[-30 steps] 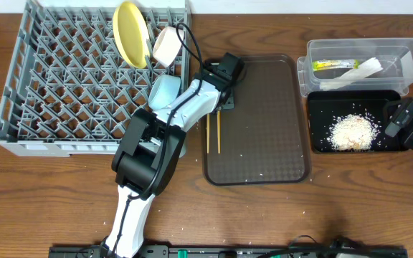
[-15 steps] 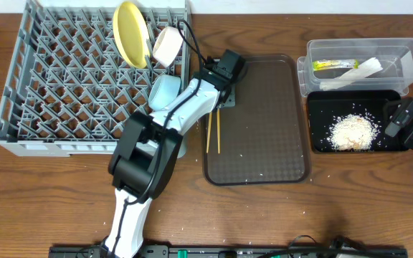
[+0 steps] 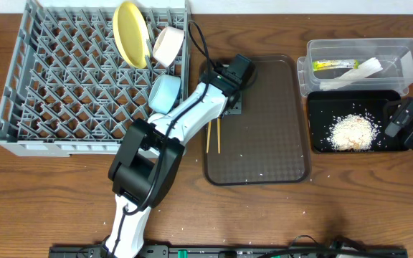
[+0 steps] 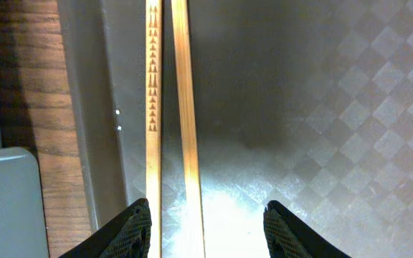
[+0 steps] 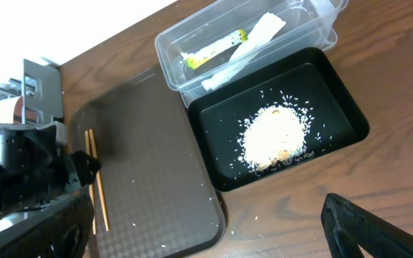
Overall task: Sort waste into correct bins and load items into the dishwasher
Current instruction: 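Carry the chopstick with the left gripper into the dish rack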
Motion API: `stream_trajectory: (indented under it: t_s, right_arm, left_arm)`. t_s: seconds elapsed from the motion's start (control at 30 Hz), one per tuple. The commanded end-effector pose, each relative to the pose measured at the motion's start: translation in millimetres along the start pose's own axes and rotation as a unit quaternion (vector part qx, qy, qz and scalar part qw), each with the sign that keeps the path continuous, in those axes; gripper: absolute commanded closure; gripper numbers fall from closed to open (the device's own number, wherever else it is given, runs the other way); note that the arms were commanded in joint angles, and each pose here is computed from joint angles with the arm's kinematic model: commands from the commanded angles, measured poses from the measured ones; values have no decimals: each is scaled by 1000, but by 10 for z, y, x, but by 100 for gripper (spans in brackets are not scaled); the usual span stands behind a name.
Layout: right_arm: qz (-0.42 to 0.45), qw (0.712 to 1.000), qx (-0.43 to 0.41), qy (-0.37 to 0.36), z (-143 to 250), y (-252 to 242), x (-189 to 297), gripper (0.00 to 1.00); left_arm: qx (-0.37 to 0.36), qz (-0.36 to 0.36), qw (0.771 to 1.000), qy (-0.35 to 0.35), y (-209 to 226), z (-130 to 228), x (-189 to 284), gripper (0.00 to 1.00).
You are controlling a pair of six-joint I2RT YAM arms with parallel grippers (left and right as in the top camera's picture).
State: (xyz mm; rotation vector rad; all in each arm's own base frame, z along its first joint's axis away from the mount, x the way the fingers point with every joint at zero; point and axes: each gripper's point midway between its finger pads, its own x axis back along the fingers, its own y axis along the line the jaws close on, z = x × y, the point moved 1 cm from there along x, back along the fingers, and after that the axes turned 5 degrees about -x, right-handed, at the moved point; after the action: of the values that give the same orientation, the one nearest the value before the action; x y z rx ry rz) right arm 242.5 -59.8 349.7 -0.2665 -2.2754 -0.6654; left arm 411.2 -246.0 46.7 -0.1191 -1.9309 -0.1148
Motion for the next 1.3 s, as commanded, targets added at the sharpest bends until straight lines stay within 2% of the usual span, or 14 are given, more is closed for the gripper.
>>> stream_trajectory:
  t_s: [0.0, 0.27, 0.4, 0.73, 0.93, 1.0, 1.27]
  right_arm:
    - [-1, 1000, -6, -2, -21, 5, 8, 1]
    - [-1, 1000, -6, -2, -21, 5, 8, 1]
    - [-1, 1000, -6, -2, -22, 4, 8, 1]
    - [-1, 1000, -6, -2, -22, 4, 8, 1]
    - [-1, 1000, -6, -2, -22, 3, 8, 1]
    - [-1, 1000, -6, -2, -21, 5, 8, 1]
    - [-1, 1000, -6, -2, -22, 4, 8, 1]
  left_arm:
    - [-4, -13, 1000, 3, 58, 32, -57, 47]
    - [0, -18, 1000, 13, 53, 89, -207, 48]
    - [-2, -19, 1000, 18, 49, 119, -248, 55]
    - [10, -27, 999, 43, 38, 268, -450, 56]
    - [11, -2, 998, 55, -56, 313, -445, 75]
    - [6, 7, 998, 63, -125, 364, -433, 92]
    - [-21, 33, 997, 66, -209, 349, -221, 93]
